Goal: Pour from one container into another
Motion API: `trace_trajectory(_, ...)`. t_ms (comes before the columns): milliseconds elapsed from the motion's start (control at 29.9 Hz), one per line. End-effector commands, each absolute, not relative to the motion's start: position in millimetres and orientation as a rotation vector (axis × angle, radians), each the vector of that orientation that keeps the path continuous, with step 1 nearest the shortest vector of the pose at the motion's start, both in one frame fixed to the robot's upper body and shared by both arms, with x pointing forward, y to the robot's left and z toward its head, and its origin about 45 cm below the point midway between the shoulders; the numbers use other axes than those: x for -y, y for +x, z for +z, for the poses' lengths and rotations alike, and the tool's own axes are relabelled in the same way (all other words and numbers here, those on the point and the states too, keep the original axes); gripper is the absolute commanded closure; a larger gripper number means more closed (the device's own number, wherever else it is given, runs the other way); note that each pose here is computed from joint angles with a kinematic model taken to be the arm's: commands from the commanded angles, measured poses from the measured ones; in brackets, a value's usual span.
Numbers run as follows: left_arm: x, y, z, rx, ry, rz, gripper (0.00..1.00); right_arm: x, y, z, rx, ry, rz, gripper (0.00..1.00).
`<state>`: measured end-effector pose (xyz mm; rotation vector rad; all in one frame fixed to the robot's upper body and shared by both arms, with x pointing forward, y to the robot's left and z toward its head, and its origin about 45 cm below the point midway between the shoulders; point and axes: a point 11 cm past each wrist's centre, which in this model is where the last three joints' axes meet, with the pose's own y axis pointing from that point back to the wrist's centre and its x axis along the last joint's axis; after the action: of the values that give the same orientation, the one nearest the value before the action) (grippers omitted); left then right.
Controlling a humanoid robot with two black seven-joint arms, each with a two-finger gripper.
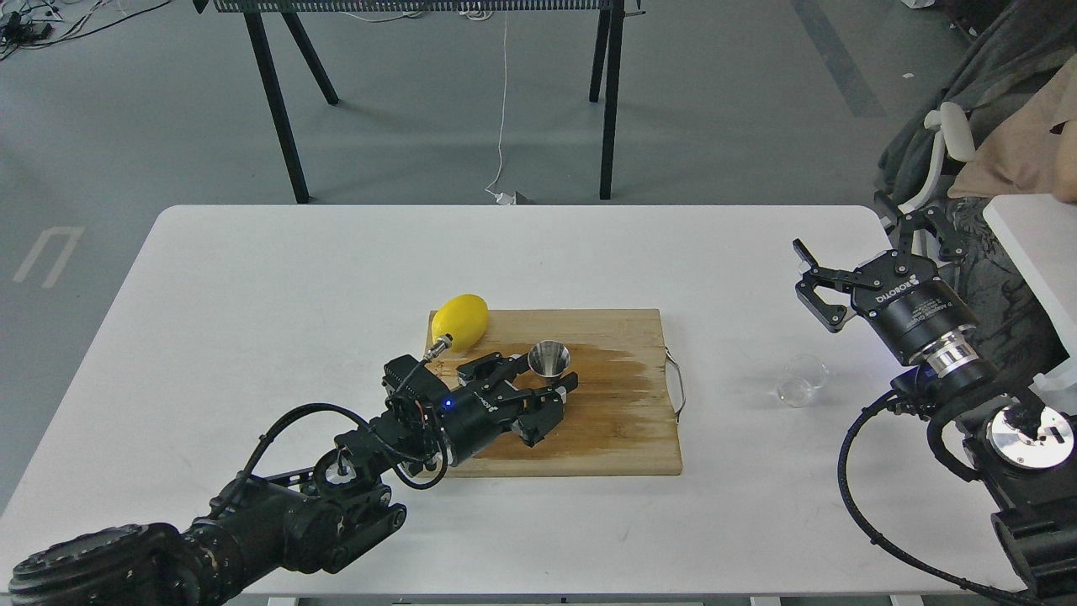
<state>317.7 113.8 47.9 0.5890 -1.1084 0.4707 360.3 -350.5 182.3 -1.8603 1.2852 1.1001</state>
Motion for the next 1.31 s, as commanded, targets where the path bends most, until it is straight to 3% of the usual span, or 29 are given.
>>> trace_trajectory(0,-114.3,314.0,44.8,1.099,0.591,0.47,0.2,350.3,360.3,182.5,-1.284,-1.86,1.1,0.01)
trace_trajectory(468,-113.2,303.7,38.8,1.069,0.584,0.475,0.02,349.5,359.8,181.4,-1.284,-1.86,1.104,0.01)
trace_trajectory(1272,-149.7,298.4,34.1,1.057,0.629,0.488,0.01,349.8,358.9,180.2,-1.286,-1.858,1.106,0.01)
